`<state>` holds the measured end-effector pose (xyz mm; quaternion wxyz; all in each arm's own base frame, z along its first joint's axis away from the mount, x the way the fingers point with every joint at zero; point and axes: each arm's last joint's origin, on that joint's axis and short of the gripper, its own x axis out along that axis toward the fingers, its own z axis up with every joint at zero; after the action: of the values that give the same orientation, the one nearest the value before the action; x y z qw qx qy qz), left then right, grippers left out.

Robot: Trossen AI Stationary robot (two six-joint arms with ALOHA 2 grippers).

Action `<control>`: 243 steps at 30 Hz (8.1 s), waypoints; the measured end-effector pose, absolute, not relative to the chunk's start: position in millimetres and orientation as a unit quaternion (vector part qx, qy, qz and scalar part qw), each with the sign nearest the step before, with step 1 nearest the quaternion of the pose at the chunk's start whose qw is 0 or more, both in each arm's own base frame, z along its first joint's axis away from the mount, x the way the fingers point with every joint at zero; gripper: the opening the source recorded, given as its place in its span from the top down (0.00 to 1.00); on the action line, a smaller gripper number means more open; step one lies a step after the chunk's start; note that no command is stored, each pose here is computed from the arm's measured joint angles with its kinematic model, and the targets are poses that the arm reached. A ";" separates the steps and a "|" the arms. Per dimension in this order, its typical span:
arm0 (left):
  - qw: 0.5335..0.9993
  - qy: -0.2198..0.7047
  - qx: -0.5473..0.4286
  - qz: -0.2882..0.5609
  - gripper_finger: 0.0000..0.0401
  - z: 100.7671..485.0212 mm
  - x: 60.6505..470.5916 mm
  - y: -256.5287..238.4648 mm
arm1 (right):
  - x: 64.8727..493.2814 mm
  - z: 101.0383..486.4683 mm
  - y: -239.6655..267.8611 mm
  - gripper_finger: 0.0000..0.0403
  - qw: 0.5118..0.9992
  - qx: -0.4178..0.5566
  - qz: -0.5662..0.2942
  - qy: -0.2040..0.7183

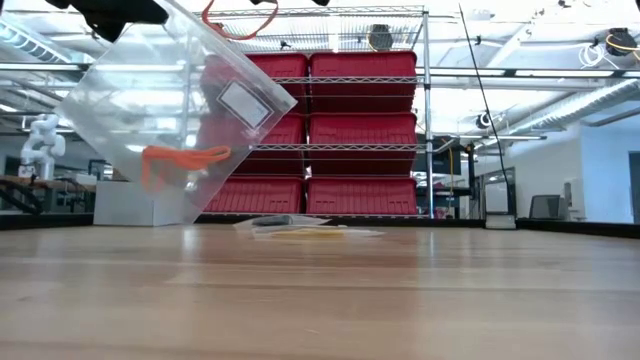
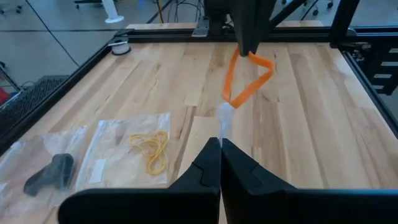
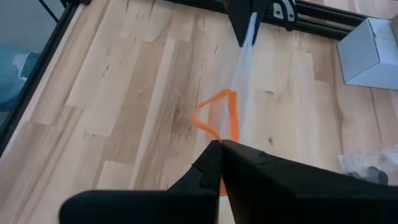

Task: Sort rubber bands
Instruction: Put the left orange rubber band into the transparent zip bag, then close the transparent zip bag

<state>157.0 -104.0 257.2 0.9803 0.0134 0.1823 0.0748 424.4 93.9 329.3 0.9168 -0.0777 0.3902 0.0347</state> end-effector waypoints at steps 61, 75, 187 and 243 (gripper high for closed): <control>0.981 0.179 0.020 0.074 1.00 257.4 155.4 -106.0 | 423.7 310.7 95.1 1.00 0.894 0.083 -0.079 0.434; 0.983 0.168 0.039 0.063 1.00 257.6 162.3 -112.0 | 444.1 301.8 95.5 1.00 0.917 0.049 -0.021 0.396; 0.988 0.130 0.043 0.077 1.00 265.8 164.6 -112.8 | 359.7 183.9 121.1 0.93 0.989 0.084 -0.070 0.097; 0.969 0.127 0.059 0.206 0.60 253.3 169.2 -110.4 | 328.6 252.6 135.3 0.90 0.784 0.099 -0.226 0.570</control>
<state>169.2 -110.4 253.3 0.9686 0.0588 0.1267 0.2059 328.6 135.3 252.6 0.7840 0.0988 0.5696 -0.2262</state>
